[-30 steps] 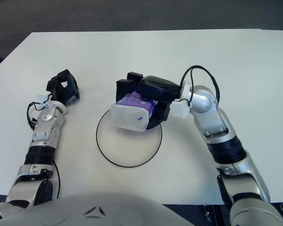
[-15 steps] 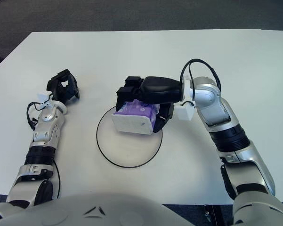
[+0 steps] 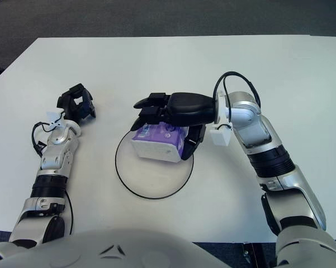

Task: Put the tissue paper into the plate.

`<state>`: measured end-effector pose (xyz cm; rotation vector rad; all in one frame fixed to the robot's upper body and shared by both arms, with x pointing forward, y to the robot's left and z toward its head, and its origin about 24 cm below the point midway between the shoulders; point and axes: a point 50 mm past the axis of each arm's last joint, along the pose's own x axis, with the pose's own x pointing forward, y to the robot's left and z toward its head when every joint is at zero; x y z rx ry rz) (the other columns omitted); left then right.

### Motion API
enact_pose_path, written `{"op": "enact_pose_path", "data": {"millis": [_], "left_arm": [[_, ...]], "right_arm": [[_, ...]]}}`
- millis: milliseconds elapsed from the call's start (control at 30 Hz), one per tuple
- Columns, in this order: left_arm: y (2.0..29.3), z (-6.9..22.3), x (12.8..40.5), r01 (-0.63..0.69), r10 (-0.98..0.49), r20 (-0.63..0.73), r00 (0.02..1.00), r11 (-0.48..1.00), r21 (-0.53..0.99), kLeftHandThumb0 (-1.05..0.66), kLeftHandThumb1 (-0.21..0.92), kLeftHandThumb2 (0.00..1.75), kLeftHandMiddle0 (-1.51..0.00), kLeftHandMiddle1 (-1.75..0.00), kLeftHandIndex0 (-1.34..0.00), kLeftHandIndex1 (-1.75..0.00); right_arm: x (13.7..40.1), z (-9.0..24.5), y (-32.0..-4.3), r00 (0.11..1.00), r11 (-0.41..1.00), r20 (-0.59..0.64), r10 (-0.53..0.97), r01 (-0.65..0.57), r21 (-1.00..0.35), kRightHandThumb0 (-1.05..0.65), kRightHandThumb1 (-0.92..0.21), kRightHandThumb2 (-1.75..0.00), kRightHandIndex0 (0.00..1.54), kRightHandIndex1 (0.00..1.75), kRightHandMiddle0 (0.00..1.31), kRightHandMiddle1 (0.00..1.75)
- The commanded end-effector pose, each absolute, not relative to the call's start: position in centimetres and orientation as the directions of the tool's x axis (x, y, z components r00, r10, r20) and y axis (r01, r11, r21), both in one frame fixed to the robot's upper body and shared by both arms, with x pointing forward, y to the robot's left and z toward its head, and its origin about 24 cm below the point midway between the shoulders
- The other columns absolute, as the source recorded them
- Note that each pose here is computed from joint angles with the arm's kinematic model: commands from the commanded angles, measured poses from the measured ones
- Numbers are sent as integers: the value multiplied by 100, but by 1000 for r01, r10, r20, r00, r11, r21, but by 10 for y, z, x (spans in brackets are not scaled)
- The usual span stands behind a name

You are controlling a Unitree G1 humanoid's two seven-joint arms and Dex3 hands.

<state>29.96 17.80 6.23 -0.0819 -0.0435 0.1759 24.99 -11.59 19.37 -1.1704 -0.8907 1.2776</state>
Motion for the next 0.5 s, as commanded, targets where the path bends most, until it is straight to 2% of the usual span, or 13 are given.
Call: {"op": "enact_pose_path", "data": {"millis": [0,467], "left_arm": [[166,7,268,-215,193,-183,964,971,-106,-42,62,97,-123,-175,-102,-175],[167,7,269,-207,191,-174,966,975,-82,-42,63,96,-129,-175,-107,-175]], "right_arm": [[249,200,-116,140,-89,-118,983,-199,-976,-65,-51,-72,0,1,0,23],[245,209,-117,178,-100,-130,975,-167,-981,-66,-50,-67,0,0,0,22]]}}
